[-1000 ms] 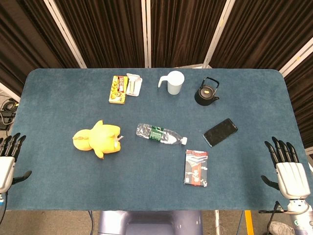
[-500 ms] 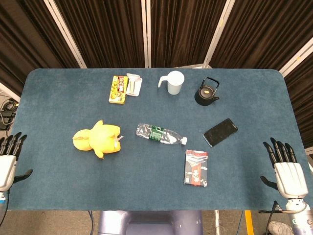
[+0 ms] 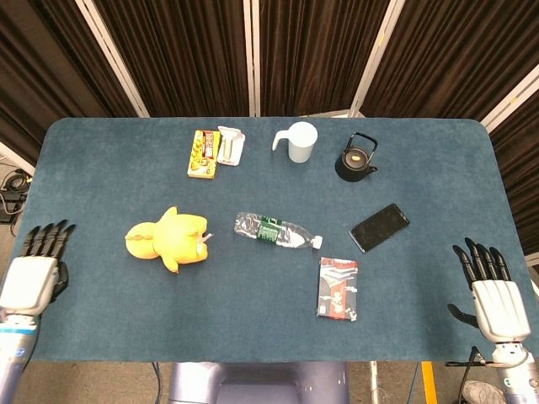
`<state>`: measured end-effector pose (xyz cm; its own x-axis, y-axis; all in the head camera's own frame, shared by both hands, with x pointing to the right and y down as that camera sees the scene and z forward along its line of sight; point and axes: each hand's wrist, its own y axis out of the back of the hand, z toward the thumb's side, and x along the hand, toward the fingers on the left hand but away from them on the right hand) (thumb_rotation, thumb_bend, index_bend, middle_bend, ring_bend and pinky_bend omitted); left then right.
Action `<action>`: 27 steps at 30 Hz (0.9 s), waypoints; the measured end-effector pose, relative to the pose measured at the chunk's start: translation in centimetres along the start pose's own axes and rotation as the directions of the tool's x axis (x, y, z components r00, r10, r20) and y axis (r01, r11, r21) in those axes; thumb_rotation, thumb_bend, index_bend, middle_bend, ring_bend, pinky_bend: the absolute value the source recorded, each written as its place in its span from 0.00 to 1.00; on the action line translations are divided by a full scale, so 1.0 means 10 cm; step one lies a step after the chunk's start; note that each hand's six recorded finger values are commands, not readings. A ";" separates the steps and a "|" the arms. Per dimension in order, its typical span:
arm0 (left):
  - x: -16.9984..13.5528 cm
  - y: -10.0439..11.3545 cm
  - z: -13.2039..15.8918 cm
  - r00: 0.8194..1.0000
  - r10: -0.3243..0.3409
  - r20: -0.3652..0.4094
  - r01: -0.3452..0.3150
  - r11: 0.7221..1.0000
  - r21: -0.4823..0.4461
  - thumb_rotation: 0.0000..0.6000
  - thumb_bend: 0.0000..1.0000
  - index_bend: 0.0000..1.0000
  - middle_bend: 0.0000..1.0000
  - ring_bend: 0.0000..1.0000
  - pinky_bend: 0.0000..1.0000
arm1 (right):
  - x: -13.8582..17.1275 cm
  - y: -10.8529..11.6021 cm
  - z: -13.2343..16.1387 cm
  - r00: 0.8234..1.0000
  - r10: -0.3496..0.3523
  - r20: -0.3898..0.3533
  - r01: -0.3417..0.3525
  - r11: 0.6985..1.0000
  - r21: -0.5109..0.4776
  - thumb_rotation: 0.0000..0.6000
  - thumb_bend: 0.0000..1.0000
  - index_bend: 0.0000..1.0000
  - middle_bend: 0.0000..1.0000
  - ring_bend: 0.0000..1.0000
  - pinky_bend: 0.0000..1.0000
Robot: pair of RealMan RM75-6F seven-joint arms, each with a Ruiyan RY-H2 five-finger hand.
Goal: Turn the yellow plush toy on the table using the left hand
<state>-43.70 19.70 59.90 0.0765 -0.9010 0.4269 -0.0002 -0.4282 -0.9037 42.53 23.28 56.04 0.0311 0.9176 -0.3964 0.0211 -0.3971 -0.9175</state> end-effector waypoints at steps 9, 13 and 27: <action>0.40 -0.34 0.34 0.995 -0.033 0.094 0.031 0.999 0.020 1.00 1.00 0.00 0.00 0.00 0.00 | -0.01 0.01 -0.01 1.000 -0.001 0.003 0.001 1.000 -0.010 1.00 0.02 0.00 0.00 0.00 0.00; 0.52 -0.47 0.46 0.992 -0.068 0.108 0.066 0.998 0.023 1.00 1.00 0.00 0.00 0.00 0.00 | -0.01 0.02 -0.02 1.000 -0.002 0.005 0.002 1.000 -0.015 1.00 0.02 0.00 0.00 0.00 0.00; 0.85 -0.81 0.95 0.976 -0.145 0.160 0.126 0.985 0.122 1.00 1.00 0.00 0.00 0.00 0.00 | -0.01 0.05 -0.05 1.000 -0.003 0.010 0.003 0.999 -0.037 1.00 0.02 0.00 0.00 0.00 0.00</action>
<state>-33.57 16.17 70.57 0.2341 -0.8067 0.5425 0.1308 -0.5268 -0.8398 43.00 23.02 55.59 0.0216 0.9189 -0.3939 0.0581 -0.3945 -0.9171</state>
